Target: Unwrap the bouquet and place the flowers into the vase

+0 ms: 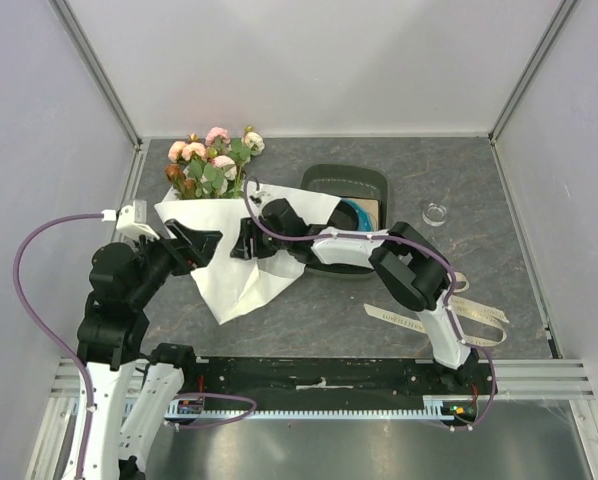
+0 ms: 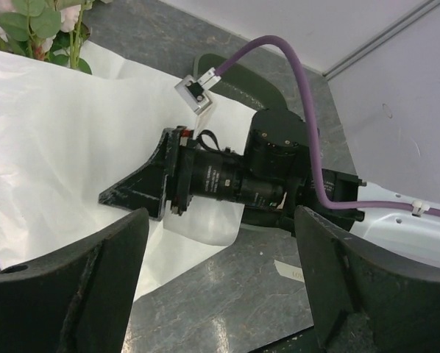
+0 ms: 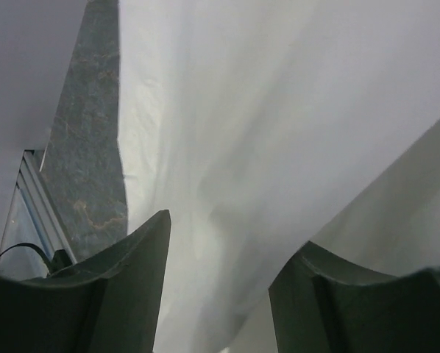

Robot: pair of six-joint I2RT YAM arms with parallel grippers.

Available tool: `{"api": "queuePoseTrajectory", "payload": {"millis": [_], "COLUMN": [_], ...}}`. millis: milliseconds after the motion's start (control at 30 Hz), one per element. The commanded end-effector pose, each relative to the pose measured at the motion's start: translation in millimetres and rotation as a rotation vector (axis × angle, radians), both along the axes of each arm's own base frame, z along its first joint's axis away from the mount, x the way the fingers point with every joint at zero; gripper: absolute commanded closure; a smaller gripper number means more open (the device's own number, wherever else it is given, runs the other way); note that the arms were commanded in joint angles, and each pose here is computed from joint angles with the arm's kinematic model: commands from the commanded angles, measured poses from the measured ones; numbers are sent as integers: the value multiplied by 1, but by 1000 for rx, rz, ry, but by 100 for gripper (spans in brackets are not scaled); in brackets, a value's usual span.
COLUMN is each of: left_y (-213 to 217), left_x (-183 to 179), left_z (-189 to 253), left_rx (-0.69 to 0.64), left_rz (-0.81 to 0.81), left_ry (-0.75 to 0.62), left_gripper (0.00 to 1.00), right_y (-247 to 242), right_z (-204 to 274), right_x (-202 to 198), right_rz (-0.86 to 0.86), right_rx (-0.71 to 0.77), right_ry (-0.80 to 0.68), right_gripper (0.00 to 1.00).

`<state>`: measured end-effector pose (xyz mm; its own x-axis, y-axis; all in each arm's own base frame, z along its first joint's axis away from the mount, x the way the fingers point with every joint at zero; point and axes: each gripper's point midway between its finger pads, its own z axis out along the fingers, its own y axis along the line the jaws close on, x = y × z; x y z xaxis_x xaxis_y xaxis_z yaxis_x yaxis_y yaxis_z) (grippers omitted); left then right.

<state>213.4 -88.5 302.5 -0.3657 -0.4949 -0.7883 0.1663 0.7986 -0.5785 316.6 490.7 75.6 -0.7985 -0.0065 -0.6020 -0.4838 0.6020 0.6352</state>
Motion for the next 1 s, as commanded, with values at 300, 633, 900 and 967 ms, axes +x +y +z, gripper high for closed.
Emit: {"api": "queuePoseTrajectory", "payload": {"millis": [300, 633, 900, 967], "left_y": [10, 9, 20, 20], "left_x": [-22, -20, 30, 38], "left_z": [79, 88, 46, 32], "left_rx": [29, -67, -72, -62], "left_rz": [26, 60, 187, 194], "left_ry": [-186, -134, 78, 127], "left_gripper": [16, 15, 14, 13], "right_y": [144, 154, 58, 36], "right_z": [118, 113, 158, 152], "right_x": [-108, -162, -146, -116], "right_rz": [362, 531, 416, 308], "right_rx": [358, 364, 327, 291], "right_ry": [-136, -12, -136, -165], "right_gripper": [24, 2, 2, 2]}}
